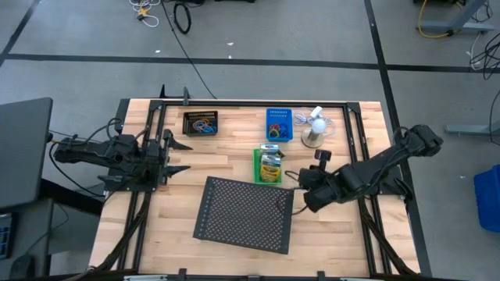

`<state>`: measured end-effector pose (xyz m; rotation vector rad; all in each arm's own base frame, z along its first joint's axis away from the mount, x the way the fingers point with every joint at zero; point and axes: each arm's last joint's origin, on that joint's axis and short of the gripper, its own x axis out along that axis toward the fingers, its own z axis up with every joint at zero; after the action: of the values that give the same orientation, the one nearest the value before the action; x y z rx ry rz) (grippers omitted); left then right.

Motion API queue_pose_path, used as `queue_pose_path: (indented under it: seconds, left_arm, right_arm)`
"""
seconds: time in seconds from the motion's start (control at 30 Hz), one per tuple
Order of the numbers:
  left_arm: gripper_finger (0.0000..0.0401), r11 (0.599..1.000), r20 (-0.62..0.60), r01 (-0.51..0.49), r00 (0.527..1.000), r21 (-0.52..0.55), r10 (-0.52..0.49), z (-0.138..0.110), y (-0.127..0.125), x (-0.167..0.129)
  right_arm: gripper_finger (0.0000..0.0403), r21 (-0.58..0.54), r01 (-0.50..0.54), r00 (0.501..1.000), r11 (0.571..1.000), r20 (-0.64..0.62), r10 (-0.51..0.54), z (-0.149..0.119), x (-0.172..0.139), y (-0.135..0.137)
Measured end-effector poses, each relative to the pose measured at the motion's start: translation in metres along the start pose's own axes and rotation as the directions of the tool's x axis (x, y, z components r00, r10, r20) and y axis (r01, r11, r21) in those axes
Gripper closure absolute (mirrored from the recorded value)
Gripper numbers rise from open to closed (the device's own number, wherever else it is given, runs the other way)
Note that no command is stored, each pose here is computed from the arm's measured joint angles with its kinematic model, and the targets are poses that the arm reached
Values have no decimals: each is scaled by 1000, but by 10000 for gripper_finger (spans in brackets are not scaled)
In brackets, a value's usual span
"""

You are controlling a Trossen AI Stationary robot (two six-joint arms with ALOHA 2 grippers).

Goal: Pick & Place Office Desk Supplies
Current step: Put the blue bin with the spring keychains on the shelf

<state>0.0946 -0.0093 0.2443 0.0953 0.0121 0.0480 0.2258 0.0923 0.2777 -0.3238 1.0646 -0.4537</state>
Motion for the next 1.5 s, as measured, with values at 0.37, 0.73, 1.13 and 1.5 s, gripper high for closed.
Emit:
queue_pose_path:
  seconds: [0.37,0.73,1.13,1.5]
  left_arm:
    - [98,968,-116,-227,964,106,238,-8,2,21]
    - [98,902,-129,-406,896,149,425,-9,6,25]
    - [98,864,-95,-483,862,144,498,-5,11,27]
    - [98,883,-159,-445,870,153,466,-13,12,34]
  right_arm:
    - [212,-64,52,996,997,-72,-57,20,40,-57]
    - [199,-5,30,996,1000,-80,-31,22,63,-106]
    - [213,-36,-129,987,991,88,131,-6,93,-138]
    - [211,-115,-250,968,961,-58,245,3,157,-144]
